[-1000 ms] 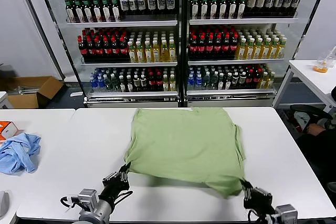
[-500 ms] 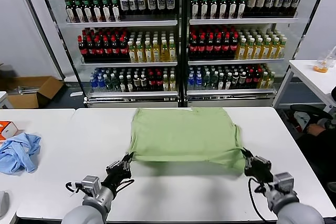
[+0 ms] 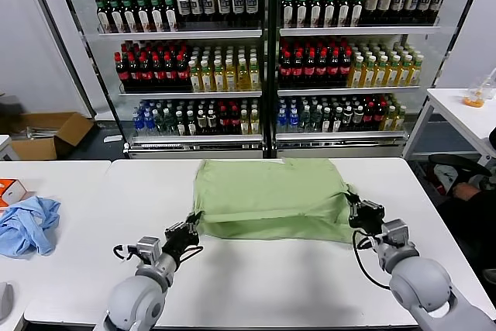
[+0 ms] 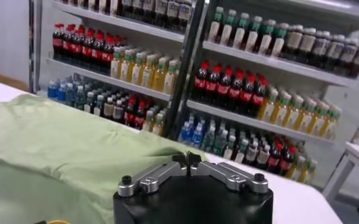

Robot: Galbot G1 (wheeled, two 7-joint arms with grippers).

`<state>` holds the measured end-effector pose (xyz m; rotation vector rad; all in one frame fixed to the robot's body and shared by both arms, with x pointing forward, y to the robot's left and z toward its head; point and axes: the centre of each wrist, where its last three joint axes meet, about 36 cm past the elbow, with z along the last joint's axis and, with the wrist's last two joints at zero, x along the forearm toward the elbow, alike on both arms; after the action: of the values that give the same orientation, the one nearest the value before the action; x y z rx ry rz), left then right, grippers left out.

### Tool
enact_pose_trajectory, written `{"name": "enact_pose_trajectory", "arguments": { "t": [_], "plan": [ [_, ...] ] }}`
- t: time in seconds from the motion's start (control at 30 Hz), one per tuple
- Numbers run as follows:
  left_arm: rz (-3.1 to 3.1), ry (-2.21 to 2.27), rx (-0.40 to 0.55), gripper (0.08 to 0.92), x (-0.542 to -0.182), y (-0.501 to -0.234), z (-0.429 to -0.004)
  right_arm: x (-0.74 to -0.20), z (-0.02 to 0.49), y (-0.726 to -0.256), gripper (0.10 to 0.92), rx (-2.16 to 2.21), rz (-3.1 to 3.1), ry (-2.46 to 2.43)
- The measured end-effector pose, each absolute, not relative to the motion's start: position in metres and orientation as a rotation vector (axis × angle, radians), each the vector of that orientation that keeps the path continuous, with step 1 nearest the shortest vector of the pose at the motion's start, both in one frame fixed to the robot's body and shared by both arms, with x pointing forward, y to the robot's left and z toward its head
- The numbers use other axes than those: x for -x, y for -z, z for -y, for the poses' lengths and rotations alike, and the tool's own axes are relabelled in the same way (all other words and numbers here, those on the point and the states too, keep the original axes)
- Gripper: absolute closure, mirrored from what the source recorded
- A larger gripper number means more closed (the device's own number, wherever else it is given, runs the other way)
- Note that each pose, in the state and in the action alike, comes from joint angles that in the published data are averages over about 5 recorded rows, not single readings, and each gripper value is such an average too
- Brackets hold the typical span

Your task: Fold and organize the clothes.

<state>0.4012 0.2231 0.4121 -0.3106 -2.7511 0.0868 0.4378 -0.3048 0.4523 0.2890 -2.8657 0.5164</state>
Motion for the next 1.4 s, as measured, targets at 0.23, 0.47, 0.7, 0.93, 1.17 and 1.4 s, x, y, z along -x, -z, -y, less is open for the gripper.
{"name": "enact_pose_trajectory", "arguments": {
  "t": [0.23,0.47,0.7,0.93,1.17,1.4],
  "plan": [
    [2.752,-0.049,0.290,0.905,-0.422,-0.402,-0.217,-0.454,0.299,-0.443,0.904,-0.284,2.849,-0.575],
    [2.754,-0.014,0.242,0.831,-0.436,-0.394,-0.212,-0.454,0.293,-0.436,0.737,-0.279,2.814,-0.589],
    [2.758,-0.004,0.183,0.634,-0.434,-0.389,-0.212,-0.437,0.295,-0.429,0.547,-0.230,2.778,-0.529],
    [2.742,-0.014,0.152,0.443,-0.425,-0.381,-0.214,-0.419,0.307,-0.422,0.348,-0.142,2.714,-0.402],
    [2.718,-0.018,0.144,0.256,-0.424,-0.372,-0.213,-0.412,0.312,-0.412,0.208,-0.099,2.621,-0.255],
    [2.698,-0.013,0.148,0.387,-0.422,-0.364,-0.212,-0.409,0.310,-0.403,0.315,-0.114,2.561,-0.162]
  ]
}}
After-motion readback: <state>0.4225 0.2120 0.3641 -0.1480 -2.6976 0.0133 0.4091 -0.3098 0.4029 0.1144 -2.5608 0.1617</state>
